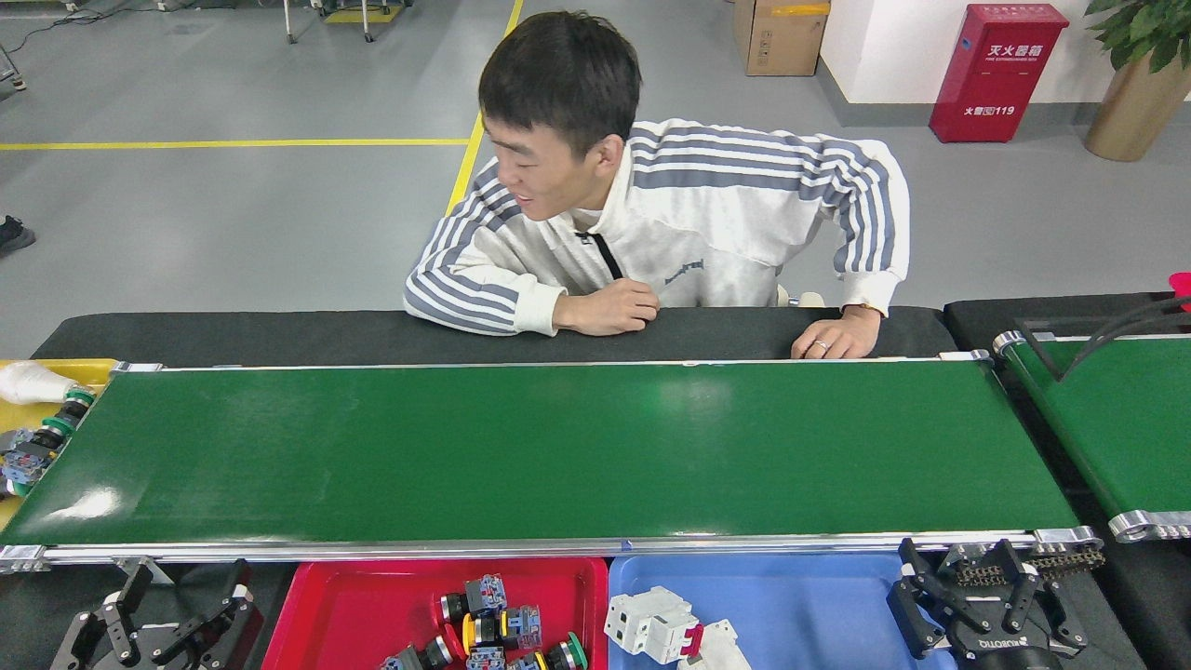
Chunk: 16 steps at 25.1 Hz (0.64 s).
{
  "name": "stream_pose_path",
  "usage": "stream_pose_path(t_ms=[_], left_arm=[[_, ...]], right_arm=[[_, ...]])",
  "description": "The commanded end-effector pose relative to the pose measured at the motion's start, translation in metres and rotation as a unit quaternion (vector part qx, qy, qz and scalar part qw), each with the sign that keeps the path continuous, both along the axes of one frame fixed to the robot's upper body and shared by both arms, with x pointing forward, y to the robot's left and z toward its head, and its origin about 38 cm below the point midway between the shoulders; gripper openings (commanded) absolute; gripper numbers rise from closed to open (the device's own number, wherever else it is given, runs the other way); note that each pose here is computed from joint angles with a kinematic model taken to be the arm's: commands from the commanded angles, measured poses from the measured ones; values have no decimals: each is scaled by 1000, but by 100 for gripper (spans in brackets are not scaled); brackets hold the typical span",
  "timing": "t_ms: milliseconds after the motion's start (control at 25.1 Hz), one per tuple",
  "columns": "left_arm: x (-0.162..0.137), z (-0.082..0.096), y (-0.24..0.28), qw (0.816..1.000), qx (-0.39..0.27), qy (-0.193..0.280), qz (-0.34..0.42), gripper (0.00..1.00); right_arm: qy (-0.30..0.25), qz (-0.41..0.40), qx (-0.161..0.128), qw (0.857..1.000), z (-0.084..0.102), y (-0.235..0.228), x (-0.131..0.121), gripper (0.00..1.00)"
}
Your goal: Pick switch part from conveyor to tray
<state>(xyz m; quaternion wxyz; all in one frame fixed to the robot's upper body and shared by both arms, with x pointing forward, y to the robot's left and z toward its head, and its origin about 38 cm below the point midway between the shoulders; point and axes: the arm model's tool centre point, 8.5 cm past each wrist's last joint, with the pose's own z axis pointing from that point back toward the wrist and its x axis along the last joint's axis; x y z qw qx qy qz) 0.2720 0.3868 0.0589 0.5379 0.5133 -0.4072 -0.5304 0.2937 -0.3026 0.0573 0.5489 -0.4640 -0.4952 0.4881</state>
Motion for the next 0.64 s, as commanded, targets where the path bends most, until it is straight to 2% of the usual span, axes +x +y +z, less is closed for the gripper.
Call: stream_pose_path(t_ms=[0, 119, 597], left_arm=[[1, 4, 12, 1000, 11, -6, 23, 99], [2, 5, 16, 1000, 12, -7, 27, 99], [3, 7, 12, 1000, 13, -10, 24, 100]], right_arm=[[-13, 0, 3, 1000, 6, 2, 2, 97], [-17, -1, 17, 1000, 6, 11, 4, 98], [-14, 13, 20, 1000, 5, 21, 6, 98]])
